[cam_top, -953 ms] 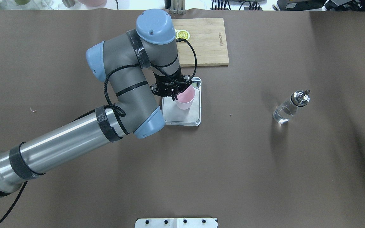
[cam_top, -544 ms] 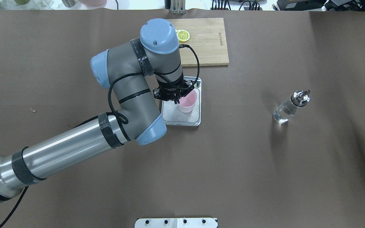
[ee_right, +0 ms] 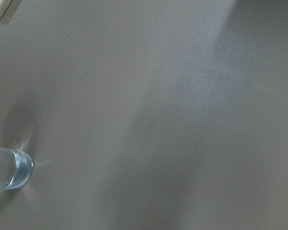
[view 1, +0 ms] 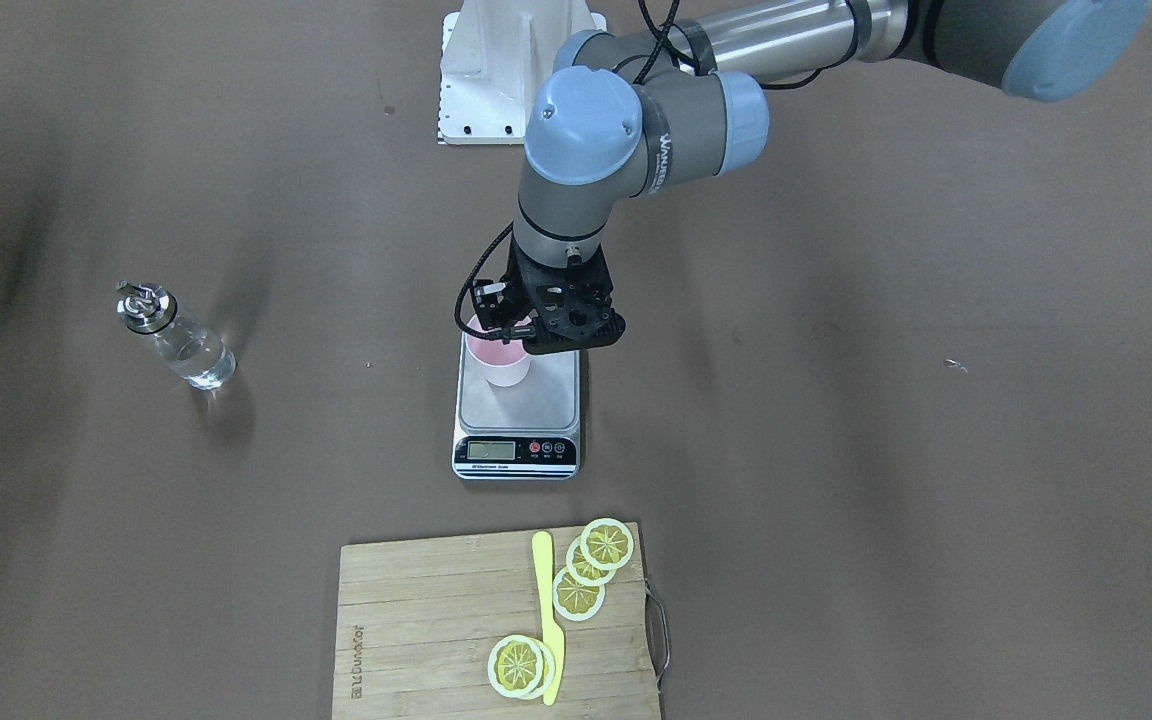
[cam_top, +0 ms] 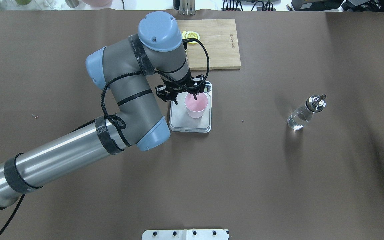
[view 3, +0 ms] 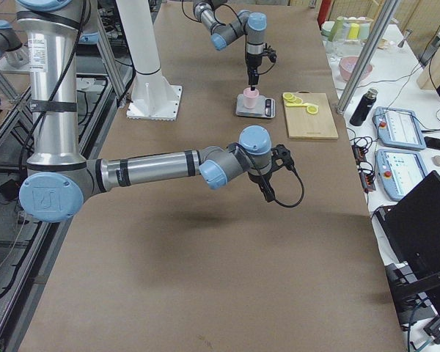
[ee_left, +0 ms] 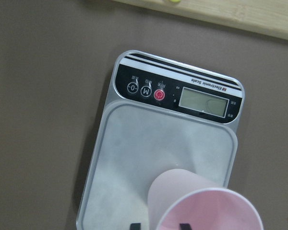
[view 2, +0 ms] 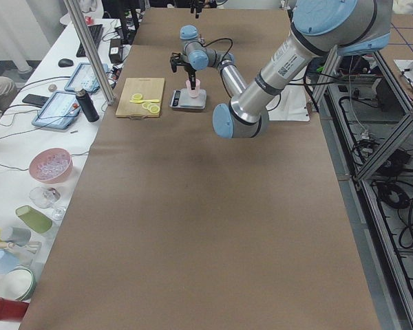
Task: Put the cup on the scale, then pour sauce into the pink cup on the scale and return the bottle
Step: 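Lower the pink cup onto the scale and open the left gripper, then withdraw the left gripper away from the scale, then move the right gripper in toward the glass sauce bottle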
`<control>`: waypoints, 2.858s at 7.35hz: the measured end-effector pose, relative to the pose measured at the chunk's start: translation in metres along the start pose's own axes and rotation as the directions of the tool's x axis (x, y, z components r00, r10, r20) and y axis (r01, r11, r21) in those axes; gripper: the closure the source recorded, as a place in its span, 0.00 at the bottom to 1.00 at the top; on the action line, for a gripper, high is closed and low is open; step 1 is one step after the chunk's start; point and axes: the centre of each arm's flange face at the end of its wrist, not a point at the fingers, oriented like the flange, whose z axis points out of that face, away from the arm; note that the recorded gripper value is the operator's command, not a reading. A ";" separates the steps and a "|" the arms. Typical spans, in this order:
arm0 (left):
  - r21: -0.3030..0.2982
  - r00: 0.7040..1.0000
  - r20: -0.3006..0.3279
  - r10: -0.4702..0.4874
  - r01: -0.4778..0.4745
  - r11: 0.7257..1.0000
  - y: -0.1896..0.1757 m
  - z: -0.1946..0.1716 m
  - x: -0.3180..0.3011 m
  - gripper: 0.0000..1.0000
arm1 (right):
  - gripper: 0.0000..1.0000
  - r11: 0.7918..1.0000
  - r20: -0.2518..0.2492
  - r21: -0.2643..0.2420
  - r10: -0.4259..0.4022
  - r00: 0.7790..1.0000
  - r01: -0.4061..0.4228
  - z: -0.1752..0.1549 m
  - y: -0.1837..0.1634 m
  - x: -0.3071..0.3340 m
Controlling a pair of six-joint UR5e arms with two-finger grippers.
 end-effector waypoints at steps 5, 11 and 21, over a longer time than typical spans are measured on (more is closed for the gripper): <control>0.021 0.979 0.042 0.198 -0.199 0.980 -0.055 -0.097 -0.141 0.02 | 0.02 0.997 0.038 0.066 -0.046 0.998 0.043 0.000 0.056 -0.003; 0.031 0.931 0.110 0.349 -0.354 0.935 -0.114 -0.149 -0.261 0.02 | 0.02 0.936 0.070 0.318 -0.182 0.981 0.151 -0.014 0.100 -0.038; 0.022 0.934 0.119 0.337 -0.342 0.939 -0.115 -0.146 -0.271 0.02 | 0.02 0.825 0.079 0.522 -0.298 0.951 0.215 0.041 0.072 -0.135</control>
